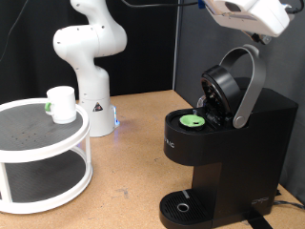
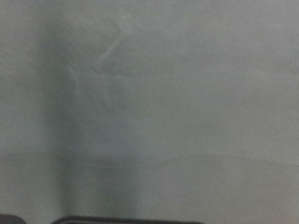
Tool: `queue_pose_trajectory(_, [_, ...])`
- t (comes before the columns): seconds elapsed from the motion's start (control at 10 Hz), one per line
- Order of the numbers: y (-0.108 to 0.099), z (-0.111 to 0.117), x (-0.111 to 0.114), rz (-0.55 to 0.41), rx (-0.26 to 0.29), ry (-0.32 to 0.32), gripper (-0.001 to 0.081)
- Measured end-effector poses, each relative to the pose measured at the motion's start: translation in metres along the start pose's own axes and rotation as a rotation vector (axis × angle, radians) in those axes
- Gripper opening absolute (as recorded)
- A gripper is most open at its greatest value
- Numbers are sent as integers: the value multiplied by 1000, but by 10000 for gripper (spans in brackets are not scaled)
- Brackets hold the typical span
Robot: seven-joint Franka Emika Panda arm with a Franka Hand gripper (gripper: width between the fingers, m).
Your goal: Make a cup of coffee with the keurig machine
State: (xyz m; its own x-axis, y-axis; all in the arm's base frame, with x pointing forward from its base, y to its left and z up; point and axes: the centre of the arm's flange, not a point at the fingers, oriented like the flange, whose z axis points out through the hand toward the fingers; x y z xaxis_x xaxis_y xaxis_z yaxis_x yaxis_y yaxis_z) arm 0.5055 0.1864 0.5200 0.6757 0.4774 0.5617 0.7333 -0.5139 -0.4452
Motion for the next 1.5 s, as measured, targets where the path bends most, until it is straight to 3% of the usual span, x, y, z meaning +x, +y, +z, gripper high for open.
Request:
queue_pose_trajectory(0.1, [5,3,1,5,-10,-7,104])
queue_pose_trajectory(0.2, [9,5,3,3,-18,-12,28])
queue_pose_trajectory(0.8, [19,8,3,-15,-35,-31,0])
queue_pose_trajectory(1.0, [20,5,-1,-51,-12,-48,0])
queue_pose_trajectory(1.5, [33,-27,-22,-81,30,-55,0])
